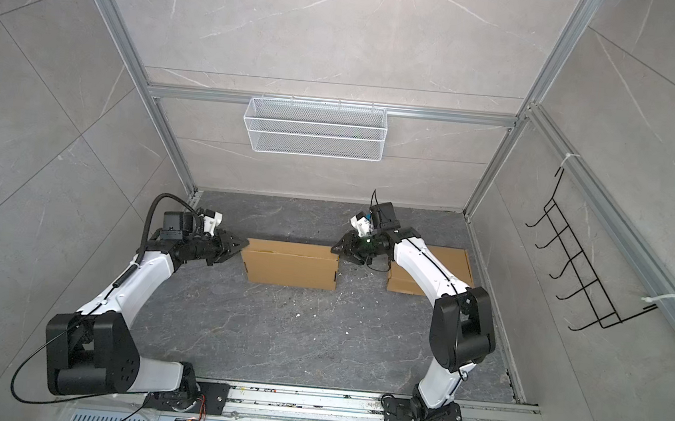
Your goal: Fold the paper box
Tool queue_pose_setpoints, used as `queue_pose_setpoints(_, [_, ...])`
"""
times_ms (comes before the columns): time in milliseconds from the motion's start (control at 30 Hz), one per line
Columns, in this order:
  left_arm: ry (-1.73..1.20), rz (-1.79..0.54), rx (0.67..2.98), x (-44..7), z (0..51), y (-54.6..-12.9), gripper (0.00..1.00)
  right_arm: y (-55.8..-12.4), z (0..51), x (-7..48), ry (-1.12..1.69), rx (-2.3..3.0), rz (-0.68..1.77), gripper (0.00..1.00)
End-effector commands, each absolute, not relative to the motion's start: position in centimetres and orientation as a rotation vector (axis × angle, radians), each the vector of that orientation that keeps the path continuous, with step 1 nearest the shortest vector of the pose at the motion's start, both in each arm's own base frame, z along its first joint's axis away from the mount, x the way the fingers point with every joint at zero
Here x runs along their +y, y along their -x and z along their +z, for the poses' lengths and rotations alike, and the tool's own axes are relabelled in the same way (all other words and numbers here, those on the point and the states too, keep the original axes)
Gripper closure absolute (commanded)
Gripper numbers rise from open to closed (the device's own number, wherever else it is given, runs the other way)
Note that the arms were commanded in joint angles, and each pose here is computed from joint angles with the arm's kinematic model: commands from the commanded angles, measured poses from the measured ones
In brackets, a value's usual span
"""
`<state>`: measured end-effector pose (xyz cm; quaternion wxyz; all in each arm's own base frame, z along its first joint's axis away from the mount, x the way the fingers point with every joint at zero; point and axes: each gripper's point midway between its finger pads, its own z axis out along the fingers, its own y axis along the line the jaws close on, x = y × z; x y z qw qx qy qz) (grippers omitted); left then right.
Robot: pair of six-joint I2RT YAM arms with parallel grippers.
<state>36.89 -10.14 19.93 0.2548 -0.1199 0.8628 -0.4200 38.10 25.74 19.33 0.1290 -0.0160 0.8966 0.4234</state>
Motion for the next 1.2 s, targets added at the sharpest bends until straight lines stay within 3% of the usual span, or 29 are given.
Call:
queue_pose_setpoints(0, [0.165, -1.284, 2.302, -13.5, 22.1, -36.6, 0.67, -38.2, 21.6, 28.3, 0.198, 2.521, 1.347, 0.6])
queue_pose_setpoints(267, [0.193, -1.244, 2.411, -14.1, 16.8, -32.9, 0.6, -35.6, 17.1, 26.5, 0.225, 2.623, 1.234, 0.59])
queue_pose_setpoints(533, [0.203, -1.204, 2.402, -13.7, 16.6, -29.3, 0.53, -31.2, 15.1, 24.8, 0.195, 2.677, 1.219, 0.58])
queue_pose_setpoints(967, [0.258, -1.127, 2.475, -12.9, 14.8, -26.7, 0.33, -29.0, 12.9, 23.0, 0.167, 2.765, 1.085, 0.35])
queue_pose_setpoints(1167, [0.321, -1.085, 2.507, -12.4, 12.7, -27.1, 0.29, -29.2, 11.4, 22.6, 0.118, 2.787, 1.045, 0.3])
